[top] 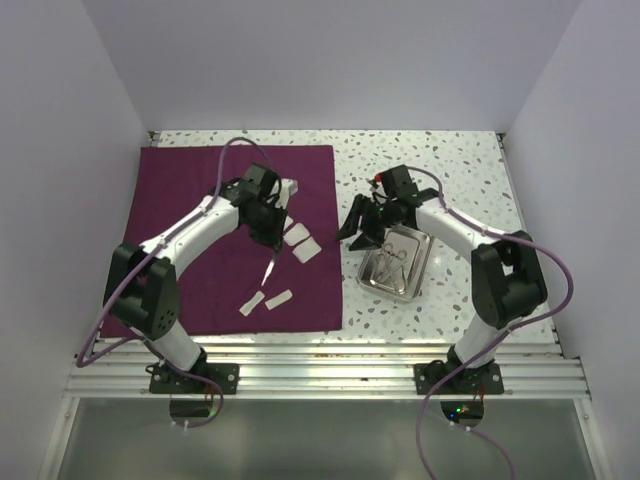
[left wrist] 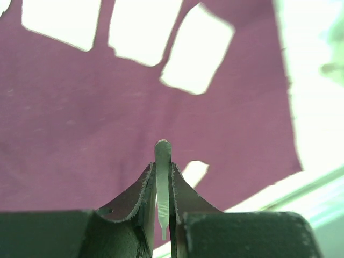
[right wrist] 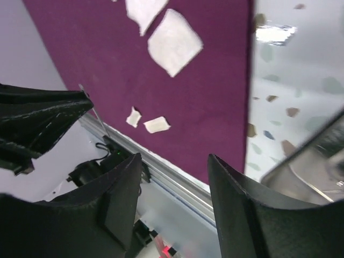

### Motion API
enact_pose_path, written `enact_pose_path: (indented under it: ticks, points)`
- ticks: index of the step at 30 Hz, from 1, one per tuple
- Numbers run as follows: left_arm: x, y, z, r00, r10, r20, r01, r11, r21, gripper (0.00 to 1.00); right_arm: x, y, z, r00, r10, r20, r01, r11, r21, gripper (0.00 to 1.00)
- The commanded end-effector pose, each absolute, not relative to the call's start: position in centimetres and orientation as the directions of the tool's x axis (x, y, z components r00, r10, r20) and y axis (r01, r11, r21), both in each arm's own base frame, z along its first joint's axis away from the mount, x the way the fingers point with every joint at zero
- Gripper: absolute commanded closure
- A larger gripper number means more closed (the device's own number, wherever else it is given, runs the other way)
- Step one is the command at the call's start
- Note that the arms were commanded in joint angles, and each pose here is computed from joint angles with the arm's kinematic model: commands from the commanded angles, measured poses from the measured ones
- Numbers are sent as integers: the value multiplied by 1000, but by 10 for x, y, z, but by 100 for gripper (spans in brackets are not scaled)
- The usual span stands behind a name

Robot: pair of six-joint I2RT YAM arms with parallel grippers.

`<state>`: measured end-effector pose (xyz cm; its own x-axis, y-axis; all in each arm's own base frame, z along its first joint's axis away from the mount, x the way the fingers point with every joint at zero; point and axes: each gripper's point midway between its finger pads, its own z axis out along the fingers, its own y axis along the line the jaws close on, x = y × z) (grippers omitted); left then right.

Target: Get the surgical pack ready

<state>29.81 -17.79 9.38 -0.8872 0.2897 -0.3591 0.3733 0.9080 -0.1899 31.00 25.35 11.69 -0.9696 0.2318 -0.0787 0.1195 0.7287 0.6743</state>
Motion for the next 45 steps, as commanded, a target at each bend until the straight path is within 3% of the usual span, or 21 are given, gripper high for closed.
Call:
enact_pose_path:
  ticks: [1, 6, 12, 24, 27, 30, 33, 34, 36, 37, 38, 42, 45]
  points:
    - [314, -211, 148, -880, 149, -451, 334, 870, -364, 100, 318, 290, 157, -967, 233, -108, 56, 602, 797, 43]
    - [341, -231, 180, -879, -63, -473, 201, 850, -486, 100, 308, 297, 180, -950, 205, -236, -83, 563, 823, 30]
    - [357, -254, 203, -885, -206, -418, 117, 769, -628, 100, 303, 316, 185, -941, 137, -310, -185, 561, 807, 29]
    - [350, -273, 220, -904, -250, -347, 101, 664, -741, 100, 306, 341, 181, -944, 109, -313, -208, 541, 815, 41]
    - [348, -274, 223, -906, -246, -345, 110, 651, -752, 100, 311, 343, 181, -944, 111, -310, -204, 544, 814, 51]
    - [347, -269, 215, -902, -243, -357, 105, 678, -727, 100, 312, 340, 174, -945, 105, -311, -198, 575, 794, 58]
    - [346, -253, 196, -899, -219, -380, 92, 754, -650, 100, 316, 315, 150, -944, 87, -317, -156, 731, 665, 57]
    - [348, -244, 188, -890, -204, -409, 96, 792, -603, 93, 306, 303, 139, -961, 75, -267, -111, 780, 616, 52]
    - [344, -235, 178, -883, -163, -441, 118, 831, -544, 80, 315, 284, 130, -953, 112, -281, -53, 853, 520, 48]
    - [341, -235, 173, -877, -111, -467, 174, 833, -525, 67, 308, 272, 125, -960, 116, -255, -18, 883, 470, 46]
    - [338, -236, 164, -874, -81, -478, 206, 831, -517, 63, 316, 261, 129, -944, 139, -301, 2, 911, 413, 45]
    - [325, -249, 144, -852, 71, -519, 344, 823, -453, 58, 321, 227, 152, -917, 138, -373, 8, 944, 330, 42]
    - [321, -263, 134, -836, 113, -536, 395, 803, -446, 65, 319, 191, 153, -927, 182, -328, 71, 944, 323, 42]
